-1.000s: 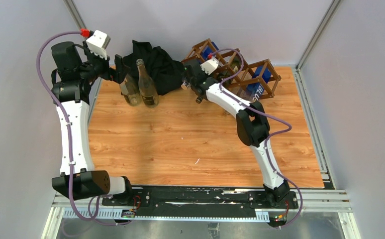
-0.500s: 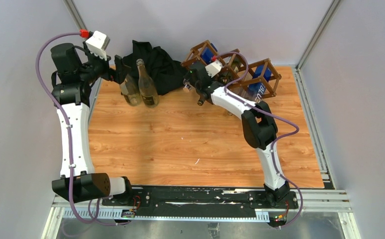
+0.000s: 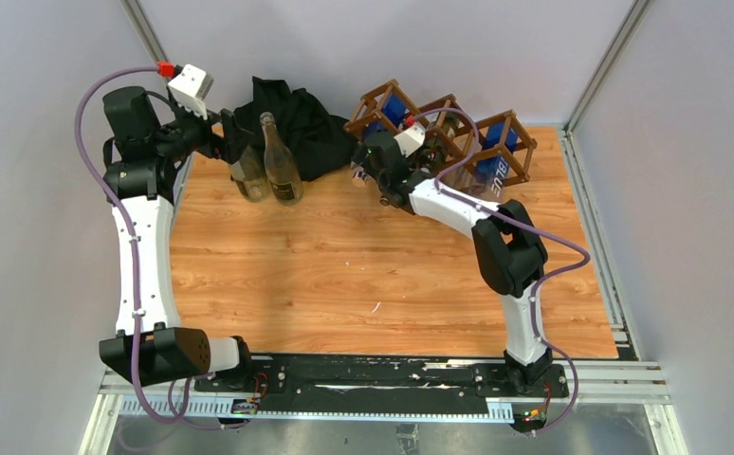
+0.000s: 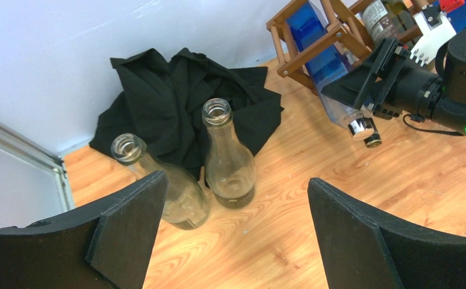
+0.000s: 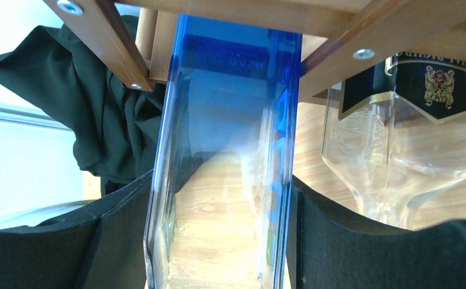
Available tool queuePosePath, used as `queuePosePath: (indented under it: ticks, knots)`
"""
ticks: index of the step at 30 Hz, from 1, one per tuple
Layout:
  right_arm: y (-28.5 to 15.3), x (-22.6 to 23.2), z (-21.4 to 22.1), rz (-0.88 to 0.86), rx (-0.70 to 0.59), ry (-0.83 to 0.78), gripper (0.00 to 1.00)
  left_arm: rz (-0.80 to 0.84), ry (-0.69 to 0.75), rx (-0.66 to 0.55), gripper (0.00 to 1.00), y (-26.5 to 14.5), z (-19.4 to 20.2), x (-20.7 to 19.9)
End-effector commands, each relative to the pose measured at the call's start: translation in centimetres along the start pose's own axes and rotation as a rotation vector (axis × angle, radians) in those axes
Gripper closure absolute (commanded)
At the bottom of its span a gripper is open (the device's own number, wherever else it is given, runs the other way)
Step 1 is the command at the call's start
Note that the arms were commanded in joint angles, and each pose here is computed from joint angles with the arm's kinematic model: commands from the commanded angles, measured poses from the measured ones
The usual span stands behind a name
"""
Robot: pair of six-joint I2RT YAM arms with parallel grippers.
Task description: Take the wine bottle off the wine rack
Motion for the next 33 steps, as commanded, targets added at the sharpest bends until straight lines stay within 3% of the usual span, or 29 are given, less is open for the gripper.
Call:
queuePosePath:
  ticks: [1,13,19,33]
  knots:
    - [-2.7,4.6,-1.1,-0.174,-0.033,0.030,1.00,0.044,-0.014,-0.039,0.12,-0.4,-0.6,-0.8]
    - [-7.7,5.0,0.8,-0.259,-0.013,-0.030,1.00,0.106,-0.025,-0.056,0.17,-0.3,-0.7,-1.7]
    - [-10.7,3.8,0.6,-0.283,0.019,-0.018,1.00,0.137,0.004,-0.057,0.14,0.0,-0.6,-2.0]
    - [-16.9,0.9,0.0,-0.338,0.083,0.034,1.00,0.269,0.389,0.065,0.05,0.0,1.9,-6.5]
Point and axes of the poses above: each gripper's point midway between its finger pads, its own y axis out along the fingers, its own x axis along the line the jaws close on, z = x × y, the point moved 5 cm from there along -y, back along the fingers, and after that the axes turned 2 degrees about y, right-handed, at the moved point
